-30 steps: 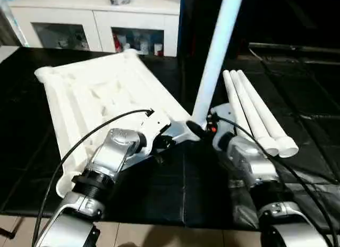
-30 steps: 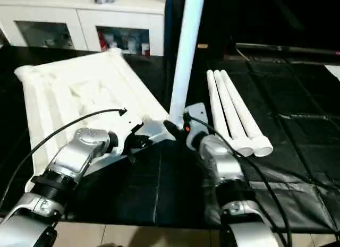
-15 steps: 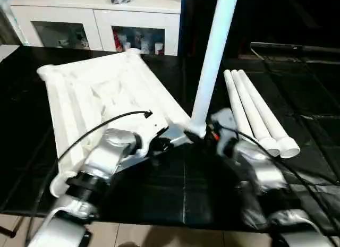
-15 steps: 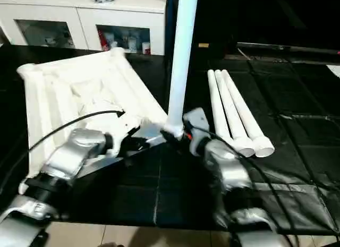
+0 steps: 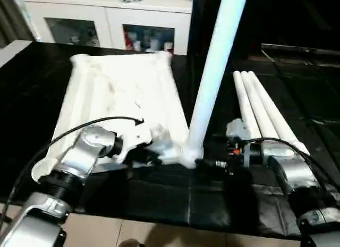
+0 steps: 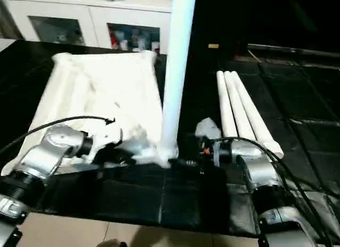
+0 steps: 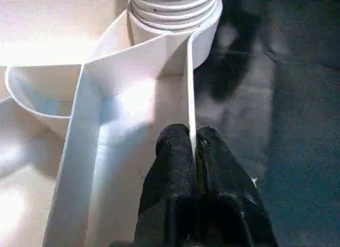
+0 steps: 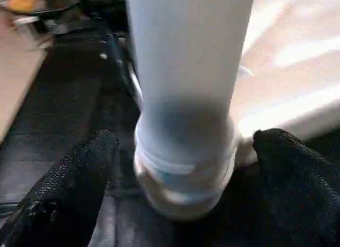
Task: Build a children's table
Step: Rotate leg to tighten
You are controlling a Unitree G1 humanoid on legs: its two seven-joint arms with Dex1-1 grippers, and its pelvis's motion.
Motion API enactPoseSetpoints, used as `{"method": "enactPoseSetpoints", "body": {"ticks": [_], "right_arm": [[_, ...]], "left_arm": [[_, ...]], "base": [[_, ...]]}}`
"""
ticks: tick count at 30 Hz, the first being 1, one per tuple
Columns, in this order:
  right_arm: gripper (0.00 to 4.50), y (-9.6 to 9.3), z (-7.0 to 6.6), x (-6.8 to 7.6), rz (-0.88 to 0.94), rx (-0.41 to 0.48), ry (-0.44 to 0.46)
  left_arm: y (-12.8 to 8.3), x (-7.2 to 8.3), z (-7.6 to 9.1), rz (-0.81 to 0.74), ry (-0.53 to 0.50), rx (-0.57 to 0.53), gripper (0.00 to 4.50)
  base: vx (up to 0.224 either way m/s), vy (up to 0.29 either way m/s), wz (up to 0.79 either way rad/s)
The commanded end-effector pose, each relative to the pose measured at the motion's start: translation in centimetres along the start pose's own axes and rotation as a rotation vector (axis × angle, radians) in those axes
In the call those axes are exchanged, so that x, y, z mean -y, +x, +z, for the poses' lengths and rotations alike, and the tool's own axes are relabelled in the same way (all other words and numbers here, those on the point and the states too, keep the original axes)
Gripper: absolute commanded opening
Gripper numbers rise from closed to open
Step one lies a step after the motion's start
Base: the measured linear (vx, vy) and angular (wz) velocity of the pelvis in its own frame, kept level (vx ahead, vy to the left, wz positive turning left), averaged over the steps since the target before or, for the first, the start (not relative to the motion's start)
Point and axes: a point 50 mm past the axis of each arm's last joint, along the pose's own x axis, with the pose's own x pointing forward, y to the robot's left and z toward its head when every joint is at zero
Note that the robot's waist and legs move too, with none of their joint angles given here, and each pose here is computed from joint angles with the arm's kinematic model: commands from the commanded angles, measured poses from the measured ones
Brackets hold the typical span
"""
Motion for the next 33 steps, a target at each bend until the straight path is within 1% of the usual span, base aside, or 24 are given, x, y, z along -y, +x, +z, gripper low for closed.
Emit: {"method": "enactPoseSetpoints", "body": {"ticks": [1, 2, 4, 6, 8, 12, 13, 14, 18, 19, 25, 26, 27, 28, 29, 31, 32, 33], "right_arm": [[4.45, 0.0, 0.4, -0.1, 0.048, -0.008, -0.028], [4.45, 0.1, 0.4, -0.1, 0.057, -0.011, -0.032], [4.17, 0.5, 0.4, -0.3, 0.089, -0.015, -0.036], [4.09, 1.0, 0.4, -0.5, 0.121, -0.011, -0.030], [3.79, 1.1, 0.3, -0.5, 0.129, -0.013, -0.030], [3.47, 1.3, 0.1, -0.7, 0.159, -0.024, -0.026], [3.47, 1.3, 0.1, -0.8, 0.163, -0.026, -0.024], [3.26, 1.3, 0.1, -0.8, 0.164, -0.026, -0.024], [3.08, 1.4, 0.0, -0.8, 0.169, -0.027, -0.020], [2.87, 1.4, -0.1, -0.8, 0.172, -0.027, -0.020], [2.71, 1.5, -0.3, -1.1, 0.182, -0.017, -0.005], [2.71, 1.6, -0.3, -1.2, 0.176, 0.012, 0.016], [2.71, 1.6, -0.3, -1.2, 0.176, 0.012, 0.016], [2.71, 1.7, -0.3, -1.2, 0.162, 0.044, 0.047], [2.71, 2.1, -0.5, -1.3, 0.126, 0.073, 0.081], [2.70, 2.6, -0.9, -1.3, 0.069, 0.066, 0.110], [2.70, 2.6, -0.9, -1.3, 0.069, 0.066, 0.110], [2.70, 3.6, -1.4, -1.0, -0.048, 0.044, 0.151]], "left_arm": [[0.3, 0.3, 0.8, -0.083, 0.069, -0.005, 0.00], [0.3, 0.3, 0.8, -0.087, 0.072, -0.006, 0.00], [0.3, 0.4, 0.7, -0.108, 0.078, -0.009, 0.00], [0.3, 0.4, 0.7, -0.118, 0.086, -0.009, 0.00], [0.3, 0.4, 0.7, -0.119, 0.088, -0.009, 0.00], [0.3, 0.4, 0.6, -0.121, 0.093, -0.012, 0.00], [0.3, 0.4, 0.6, -0.122, 0.094, -0.012, 0.00], [0.3, 0.4, 0.6, -0.122, 0.094, -0.013, 0.00], [0.3, 0.4, 0.5, -0.123, 0.095, -0.014, 0.00], [0.3, 0.3, 0.4, -0.122, 0.094, -0.014, 0.00], [0.3, 0.2, 0.3, -0.111, 0.074, -0.007, 0.00], [0.5, 0.2, 0.2, -0.093, 0.047, 0.004, 0.00], [0.5, 0.2, 0.2, -0.093, 0.047, 0.004, 0.00], [0.6, 0.0, 0.2, -0.069, 0.030, 0.009, 0.00], [1.0, -0.3, 0.2, -0.005, -0.017, 0.024, 0.00], [1.4, -0.8, 0.5, 0.070, -0.055, 0.048, 0.00], [1.4, -0.8, 0.5, 0.070, -0.055, 0.048, 0.00], [1.9, -1.4, 1.1, 0.158, -0.102, 0.082, 0.00]], "base": [[0.000, 0.000, 0.00], [0.000, 0.000, 0.00], [0.000, 0.000, 0.00], [0.000, 0.000, 0.00], [0.000, 0.000, 0.00], [0.000, 0.000, 0.00], [0.000, 0.000, 0.00], [0.000, 0.000, 0.00], [0.000, 0.000, 0.00], [0.000, 0.000, 0.00], [0.000, 0.000, 0.00], [0.000, 0.000, 0.00], [0.000, 0.000, 0.00], [0.000, 0.000, 0.00], [0.000, 0.000, 0.00], [0.000, 0.000, 0.00], [0.000, 0.000, 0.00], [0.000, 0.000, 0.00]]}}
